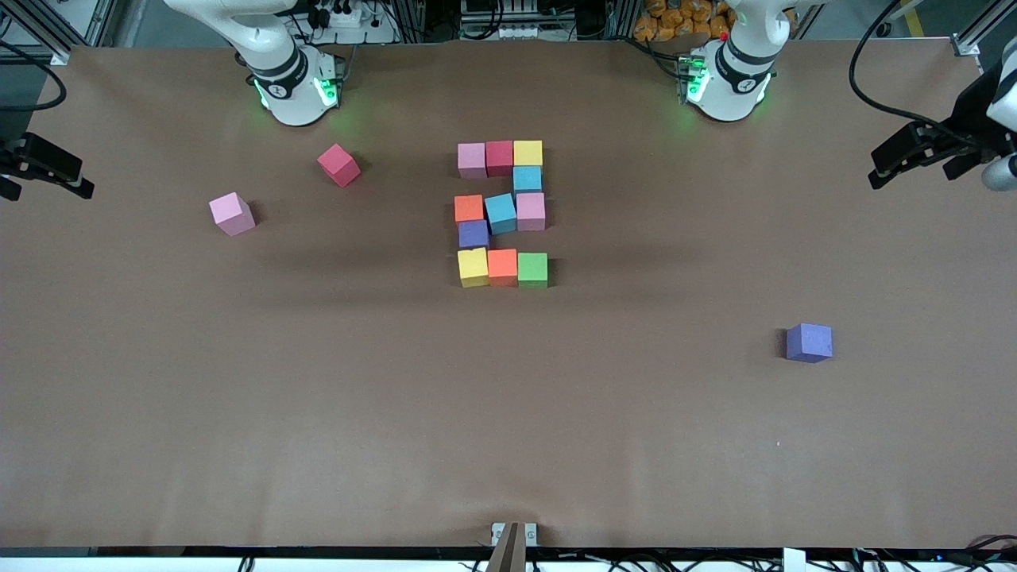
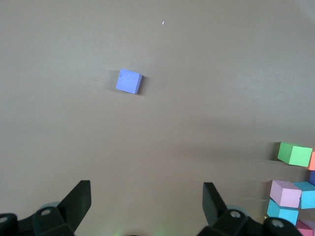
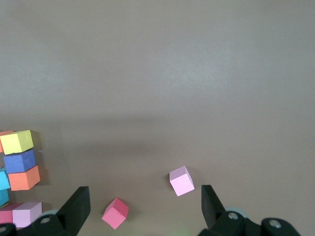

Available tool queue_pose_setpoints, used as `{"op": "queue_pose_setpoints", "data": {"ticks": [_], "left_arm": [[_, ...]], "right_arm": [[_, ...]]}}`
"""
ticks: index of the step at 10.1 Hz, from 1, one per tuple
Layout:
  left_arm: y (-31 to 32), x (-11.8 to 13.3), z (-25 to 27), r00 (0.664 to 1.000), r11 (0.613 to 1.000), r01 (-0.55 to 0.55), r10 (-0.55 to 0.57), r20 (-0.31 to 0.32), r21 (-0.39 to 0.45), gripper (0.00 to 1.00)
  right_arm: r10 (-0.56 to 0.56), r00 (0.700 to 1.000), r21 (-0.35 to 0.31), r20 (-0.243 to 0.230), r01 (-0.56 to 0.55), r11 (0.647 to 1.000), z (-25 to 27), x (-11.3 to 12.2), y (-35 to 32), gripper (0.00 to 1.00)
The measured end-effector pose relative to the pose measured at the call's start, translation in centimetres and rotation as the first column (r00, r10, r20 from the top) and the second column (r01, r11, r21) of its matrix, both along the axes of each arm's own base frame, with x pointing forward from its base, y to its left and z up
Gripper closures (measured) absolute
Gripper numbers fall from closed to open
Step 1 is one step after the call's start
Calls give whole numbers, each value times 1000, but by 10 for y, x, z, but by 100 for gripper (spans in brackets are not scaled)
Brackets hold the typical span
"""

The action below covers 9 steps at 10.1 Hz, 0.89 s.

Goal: Form number 2 with 11 blocks

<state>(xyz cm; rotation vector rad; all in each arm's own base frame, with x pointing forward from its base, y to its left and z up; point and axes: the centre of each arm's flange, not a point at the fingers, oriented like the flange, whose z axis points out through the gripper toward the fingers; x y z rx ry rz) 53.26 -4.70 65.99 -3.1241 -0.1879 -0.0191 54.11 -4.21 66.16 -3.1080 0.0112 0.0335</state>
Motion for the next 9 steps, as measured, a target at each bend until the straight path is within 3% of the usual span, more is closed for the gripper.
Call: {"op": "queue_pose_setpoints", "data": {"ticks": [9], "left_arm": [[-20, 6, -6, 999, 999, 39, -39, 2, -4, 0]], "right_arm": [[-4, 1000, 0, -1, 4, 1000, 0, 0, -2, 0]]}}
